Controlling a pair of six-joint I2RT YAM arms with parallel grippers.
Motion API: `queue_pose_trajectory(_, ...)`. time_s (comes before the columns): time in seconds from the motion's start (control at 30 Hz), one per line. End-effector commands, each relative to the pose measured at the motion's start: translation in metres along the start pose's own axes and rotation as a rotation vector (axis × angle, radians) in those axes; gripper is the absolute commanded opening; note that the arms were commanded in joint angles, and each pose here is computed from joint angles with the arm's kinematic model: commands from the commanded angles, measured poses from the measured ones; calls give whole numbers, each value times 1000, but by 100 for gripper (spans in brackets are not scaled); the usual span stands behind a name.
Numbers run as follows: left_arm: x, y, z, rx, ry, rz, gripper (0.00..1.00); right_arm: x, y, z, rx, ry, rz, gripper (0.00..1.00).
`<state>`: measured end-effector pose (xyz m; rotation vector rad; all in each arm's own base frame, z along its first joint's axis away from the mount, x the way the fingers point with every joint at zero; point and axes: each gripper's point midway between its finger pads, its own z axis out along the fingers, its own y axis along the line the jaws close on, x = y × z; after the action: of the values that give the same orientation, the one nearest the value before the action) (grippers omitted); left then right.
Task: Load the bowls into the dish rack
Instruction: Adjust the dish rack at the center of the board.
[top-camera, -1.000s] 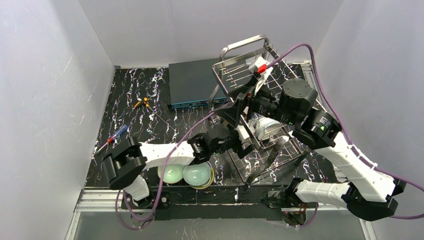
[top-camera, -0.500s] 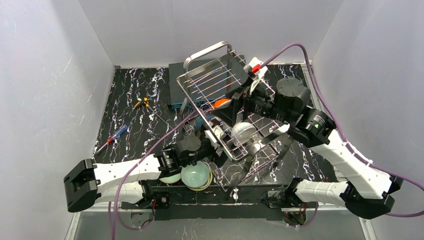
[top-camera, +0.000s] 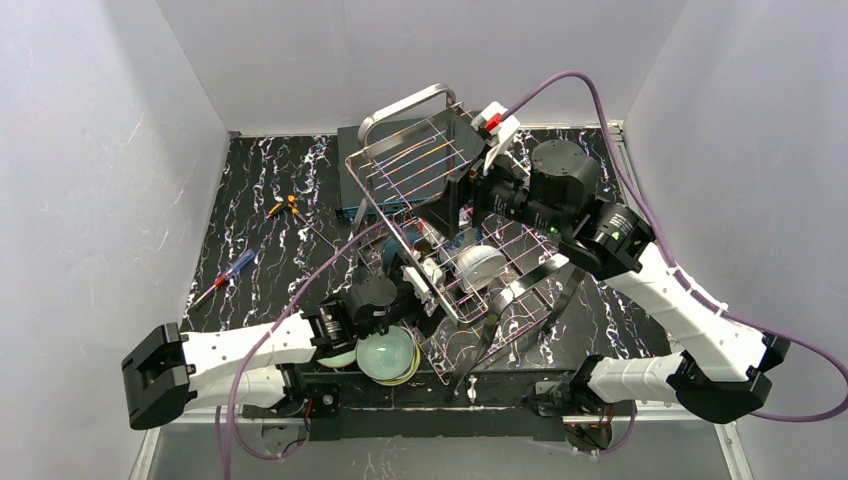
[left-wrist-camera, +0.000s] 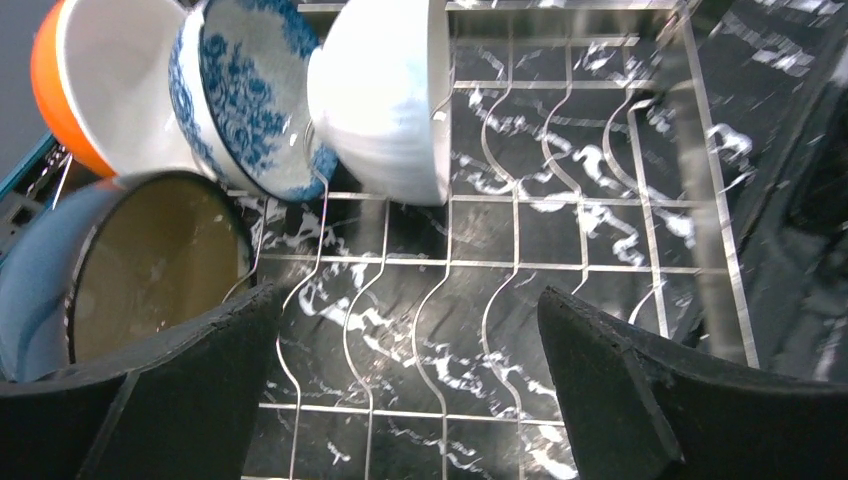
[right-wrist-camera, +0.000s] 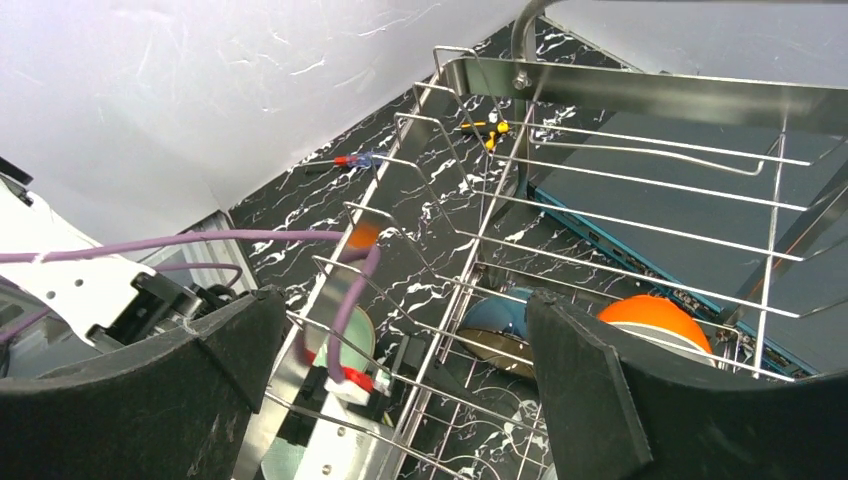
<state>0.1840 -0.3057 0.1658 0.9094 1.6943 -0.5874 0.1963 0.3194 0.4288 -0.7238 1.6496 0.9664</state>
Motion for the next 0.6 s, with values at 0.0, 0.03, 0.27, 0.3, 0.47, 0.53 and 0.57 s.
queue_pose_trajectory(0.0,3,19,6,-83,-48,99,98,-32,4,-6,3,-74,-9,98)
queue_pose_trajectory(0.03,10,18,7,-76,-32,118,98,-33,3,-5,6,-71,-11,98)
queue_pose_trajectory(0.27,14,32,-7,-155,-78,70,98,-46,-44,-3,244,-21,-75,98)
queue_pose_trajectory(0.3,14,35,-11,-167,-87,72,98,-47,-53,-2,263,-7,-74,98)
queue_pose_trajectory(0.47,16,46,-30,-209,-124,91,98,-58,-102,-4,292,1,-5,98)
queue_pose_trajectory(0.53,17,51,-38,-232,-142,78,98,-68,-127,-14,336,-28,18,98)
queue_pose_trajectory(0.57,16,54,-42,-247,-153,67,98,-72,-137,-18,359,-41,28,98)
